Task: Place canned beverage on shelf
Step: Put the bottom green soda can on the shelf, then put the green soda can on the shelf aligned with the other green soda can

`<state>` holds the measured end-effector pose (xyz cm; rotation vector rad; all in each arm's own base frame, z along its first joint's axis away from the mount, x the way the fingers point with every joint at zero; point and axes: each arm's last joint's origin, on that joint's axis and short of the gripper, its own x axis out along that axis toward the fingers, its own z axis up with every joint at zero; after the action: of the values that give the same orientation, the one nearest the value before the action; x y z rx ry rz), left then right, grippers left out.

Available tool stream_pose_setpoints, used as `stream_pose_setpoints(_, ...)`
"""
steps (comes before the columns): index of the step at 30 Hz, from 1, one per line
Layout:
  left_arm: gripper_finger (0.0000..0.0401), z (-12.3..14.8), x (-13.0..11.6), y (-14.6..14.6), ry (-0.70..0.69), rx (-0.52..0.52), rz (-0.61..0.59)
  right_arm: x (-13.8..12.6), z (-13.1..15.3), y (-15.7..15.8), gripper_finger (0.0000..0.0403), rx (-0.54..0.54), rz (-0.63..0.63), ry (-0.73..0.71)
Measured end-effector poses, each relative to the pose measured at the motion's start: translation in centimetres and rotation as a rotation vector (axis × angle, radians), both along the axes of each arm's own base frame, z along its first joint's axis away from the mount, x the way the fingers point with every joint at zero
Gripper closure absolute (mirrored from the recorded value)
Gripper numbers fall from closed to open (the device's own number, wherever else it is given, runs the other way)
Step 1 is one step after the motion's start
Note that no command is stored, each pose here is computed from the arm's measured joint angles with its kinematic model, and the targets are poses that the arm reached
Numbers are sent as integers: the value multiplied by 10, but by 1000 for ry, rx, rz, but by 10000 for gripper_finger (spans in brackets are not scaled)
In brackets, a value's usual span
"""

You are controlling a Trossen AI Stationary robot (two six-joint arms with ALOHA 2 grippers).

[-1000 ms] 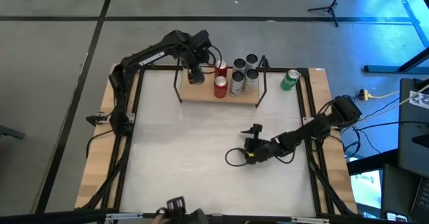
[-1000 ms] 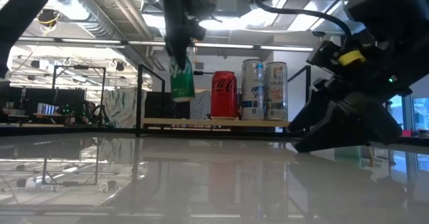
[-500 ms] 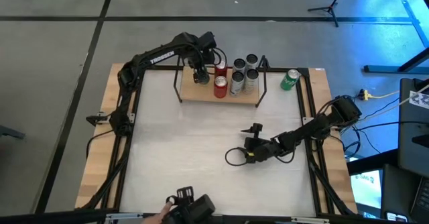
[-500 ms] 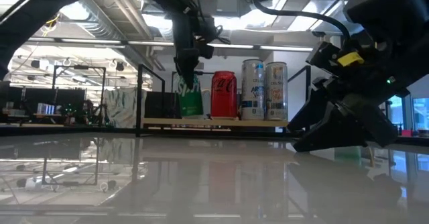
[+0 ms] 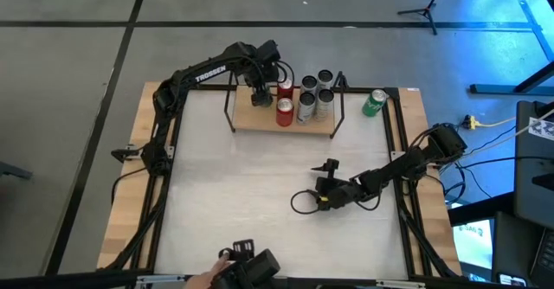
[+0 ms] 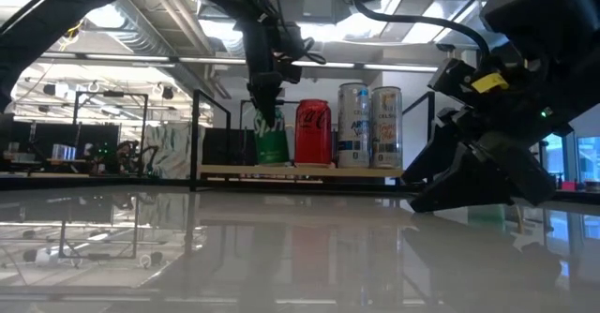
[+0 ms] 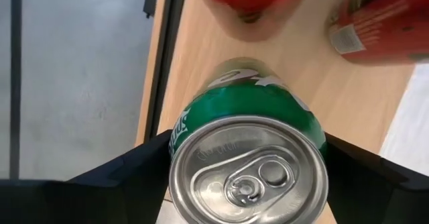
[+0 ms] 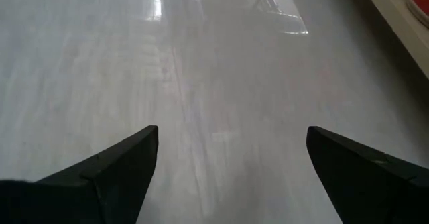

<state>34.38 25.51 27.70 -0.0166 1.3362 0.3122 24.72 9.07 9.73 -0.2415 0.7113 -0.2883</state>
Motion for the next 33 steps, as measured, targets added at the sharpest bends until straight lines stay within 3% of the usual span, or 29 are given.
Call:
stream_pose_setpoints(16, 74, -1, 0, 0, -1, -8, -28, 0, 0, 0, 26, 6, 3, 2)
stream_pose_setpoints(26, 14, -1, 3, -3, 35, 42, -49, 0, 0, 0, 26, 6, 4, 2)
stream_pose_setpoints(33, 5, 14, 3, -16, 8, 57, -71, 0, 0, 0, 26, 6, 4, 2)
